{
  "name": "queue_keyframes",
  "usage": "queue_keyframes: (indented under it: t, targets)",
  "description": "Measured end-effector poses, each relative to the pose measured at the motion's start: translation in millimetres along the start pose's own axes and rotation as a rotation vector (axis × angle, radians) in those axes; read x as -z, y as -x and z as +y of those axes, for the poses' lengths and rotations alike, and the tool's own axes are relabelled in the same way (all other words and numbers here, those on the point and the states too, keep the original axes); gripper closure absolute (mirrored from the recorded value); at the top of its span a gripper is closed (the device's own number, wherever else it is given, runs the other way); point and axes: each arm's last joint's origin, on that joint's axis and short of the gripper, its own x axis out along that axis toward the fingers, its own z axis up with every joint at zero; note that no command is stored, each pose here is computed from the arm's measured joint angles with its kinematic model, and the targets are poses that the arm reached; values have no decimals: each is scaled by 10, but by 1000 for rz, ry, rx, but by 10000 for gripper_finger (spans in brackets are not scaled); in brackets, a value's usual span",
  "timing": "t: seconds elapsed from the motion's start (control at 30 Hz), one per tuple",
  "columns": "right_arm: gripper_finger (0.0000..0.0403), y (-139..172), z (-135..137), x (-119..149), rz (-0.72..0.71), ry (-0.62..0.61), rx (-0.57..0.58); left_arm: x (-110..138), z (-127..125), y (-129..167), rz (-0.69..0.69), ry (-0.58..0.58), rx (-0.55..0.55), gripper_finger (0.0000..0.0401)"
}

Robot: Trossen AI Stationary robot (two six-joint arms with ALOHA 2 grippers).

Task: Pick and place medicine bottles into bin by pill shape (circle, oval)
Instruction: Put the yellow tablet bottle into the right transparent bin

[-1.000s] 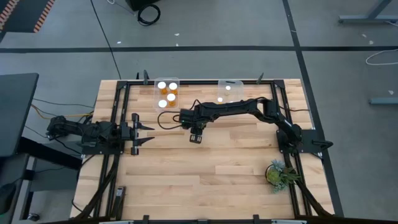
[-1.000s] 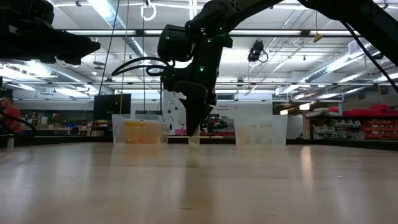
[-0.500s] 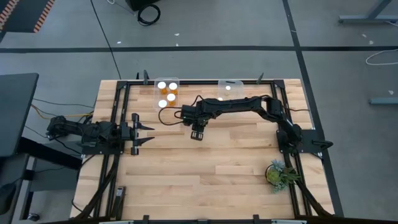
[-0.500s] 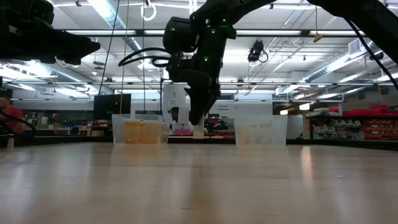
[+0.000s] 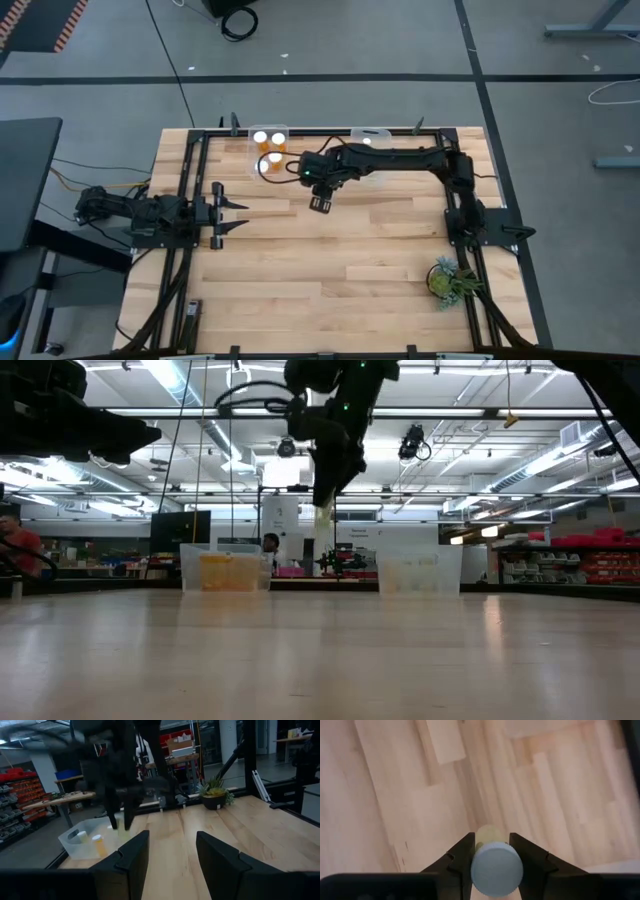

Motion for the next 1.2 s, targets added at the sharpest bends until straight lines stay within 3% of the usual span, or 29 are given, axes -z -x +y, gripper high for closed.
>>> queue_keyframes:
  t: [0.67, 1.2]
  targets:
    - [280, 883, -161, 140, -133, -79, 56, -2, 0, 0, -1, 0, 0, 229]
    - [280, 976, -348, 251, -67, -153, 147, -2, 0, 0, -1, 0, 0, 229]
